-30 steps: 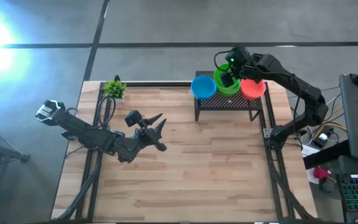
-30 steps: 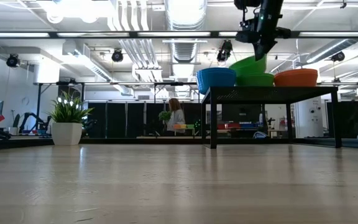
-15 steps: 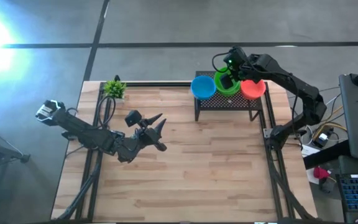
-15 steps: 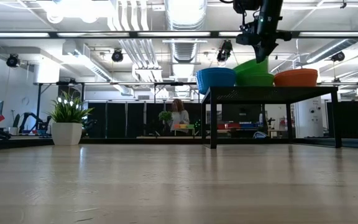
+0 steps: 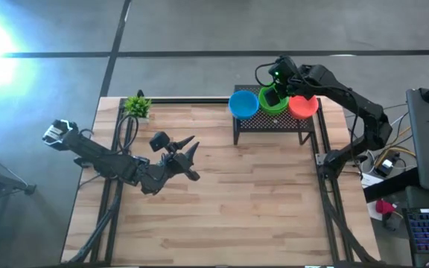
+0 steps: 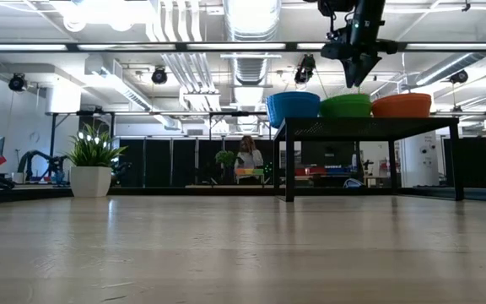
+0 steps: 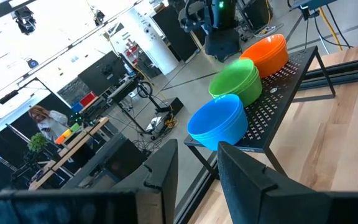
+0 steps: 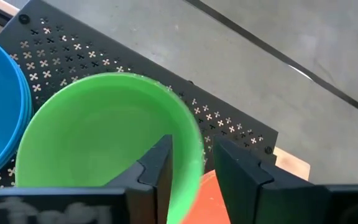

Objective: Pick & Place Mini bowls
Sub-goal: Stack the green bowl on the green bowl on the shelf, then return to Home Position

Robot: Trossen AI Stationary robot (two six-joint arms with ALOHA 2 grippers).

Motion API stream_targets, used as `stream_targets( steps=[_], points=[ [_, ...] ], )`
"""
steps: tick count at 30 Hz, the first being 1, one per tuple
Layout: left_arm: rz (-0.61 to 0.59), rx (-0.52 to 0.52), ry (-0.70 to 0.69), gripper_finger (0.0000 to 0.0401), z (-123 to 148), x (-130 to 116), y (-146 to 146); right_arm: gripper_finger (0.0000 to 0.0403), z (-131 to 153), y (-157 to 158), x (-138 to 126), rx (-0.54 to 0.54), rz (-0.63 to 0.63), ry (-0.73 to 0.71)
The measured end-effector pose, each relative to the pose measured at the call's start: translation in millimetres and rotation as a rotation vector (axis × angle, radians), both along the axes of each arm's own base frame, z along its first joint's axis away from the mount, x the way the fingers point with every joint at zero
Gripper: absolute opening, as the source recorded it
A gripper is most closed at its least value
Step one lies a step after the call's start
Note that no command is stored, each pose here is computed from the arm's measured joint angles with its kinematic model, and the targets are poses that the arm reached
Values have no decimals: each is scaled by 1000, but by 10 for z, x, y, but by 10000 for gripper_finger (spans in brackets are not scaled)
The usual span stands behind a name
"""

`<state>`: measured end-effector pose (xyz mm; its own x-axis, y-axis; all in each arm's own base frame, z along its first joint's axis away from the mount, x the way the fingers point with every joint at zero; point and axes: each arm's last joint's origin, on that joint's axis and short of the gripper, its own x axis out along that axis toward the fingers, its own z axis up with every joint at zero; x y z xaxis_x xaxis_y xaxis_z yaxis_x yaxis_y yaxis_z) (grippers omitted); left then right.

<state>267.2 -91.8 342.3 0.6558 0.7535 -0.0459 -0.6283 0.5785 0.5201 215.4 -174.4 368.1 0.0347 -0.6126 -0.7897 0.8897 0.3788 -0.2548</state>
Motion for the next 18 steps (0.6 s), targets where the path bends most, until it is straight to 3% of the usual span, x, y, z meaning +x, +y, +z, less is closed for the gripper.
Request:
stream_targets(
  steps=[10,14,18],
  points=[
    [0,0,0,110,0,0,0,103,145,97,-119,-27,2,-44],
    [-2,-6,-13,105,40,-34,15,63,208,225,-115,-39,46,-66],
    [-15,-8,-20,76,119,-117,52,15,266,467,-39,-51,149,-84]
  ],
)
